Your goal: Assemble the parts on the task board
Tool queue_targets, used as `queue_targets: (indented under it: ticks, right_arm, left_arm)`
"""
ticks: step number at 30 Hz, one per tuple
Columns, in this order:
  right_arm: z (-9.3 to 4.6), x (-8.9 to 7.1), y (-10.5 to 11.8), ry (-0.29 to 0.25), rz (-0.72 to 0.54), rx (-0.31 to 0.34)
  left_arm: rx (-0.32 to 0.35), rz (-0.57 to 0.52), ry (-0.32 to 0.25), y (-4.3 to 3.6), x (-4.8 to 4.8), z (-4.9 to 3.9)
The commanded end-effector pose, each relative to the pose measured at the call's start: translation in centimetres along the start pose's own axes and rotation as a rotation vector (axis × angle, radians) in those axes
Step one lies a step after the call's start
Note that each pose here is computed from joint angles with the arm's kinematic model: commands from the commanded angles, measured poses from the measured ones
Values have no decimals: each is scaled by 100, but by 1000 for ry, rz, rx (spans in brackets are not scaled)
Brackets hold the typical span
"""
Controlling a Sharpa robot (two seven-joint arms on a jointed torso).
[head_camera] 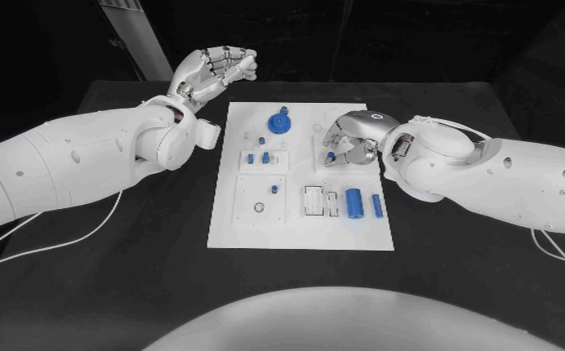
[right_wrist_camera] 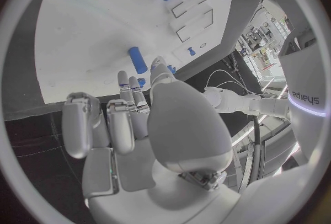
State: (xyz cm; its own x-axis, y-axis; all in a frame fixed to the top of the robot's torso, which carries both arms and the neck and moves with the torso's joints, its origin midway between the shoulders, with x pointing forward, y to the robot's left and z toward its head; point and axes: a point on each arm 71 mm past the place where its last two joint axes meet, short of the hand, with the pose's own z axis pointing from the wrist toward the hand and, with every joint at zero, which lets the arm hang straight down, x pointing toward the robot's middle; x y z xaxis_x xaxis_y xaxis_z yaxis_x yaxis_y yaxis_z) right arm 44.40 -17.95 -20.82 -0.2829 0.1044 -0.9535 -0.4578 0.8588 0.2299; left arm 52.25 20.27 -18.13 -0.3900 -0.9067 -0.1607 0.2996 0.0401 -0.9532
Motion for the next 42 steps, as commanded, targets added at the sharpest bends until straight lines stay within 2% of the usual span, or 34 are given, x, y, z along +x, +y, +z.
queue_targets:
  ticks: [1, 16, 28, 32, 42]
  right_arm:
    - [10, 33, -18, 45, -32, 30]
    - [51, 73, 16, 80, -42, 18]
    - [59, 74, 46, 78, -66, -3]
    - [56, 59, 55, 58, -68, -17]
    - [14, -32, 60, -62, -43, -51]
  left_arm:
    - [155, -8, 5, -117, 3, -3]
    - [154, -8, 5, -117, 4, -3]
    - [153, -7, 4, -116, 1, -4]
    - [153, -7, 3, -116, -3, -6]
    - [152, -5, 1, -115, -14, -11]
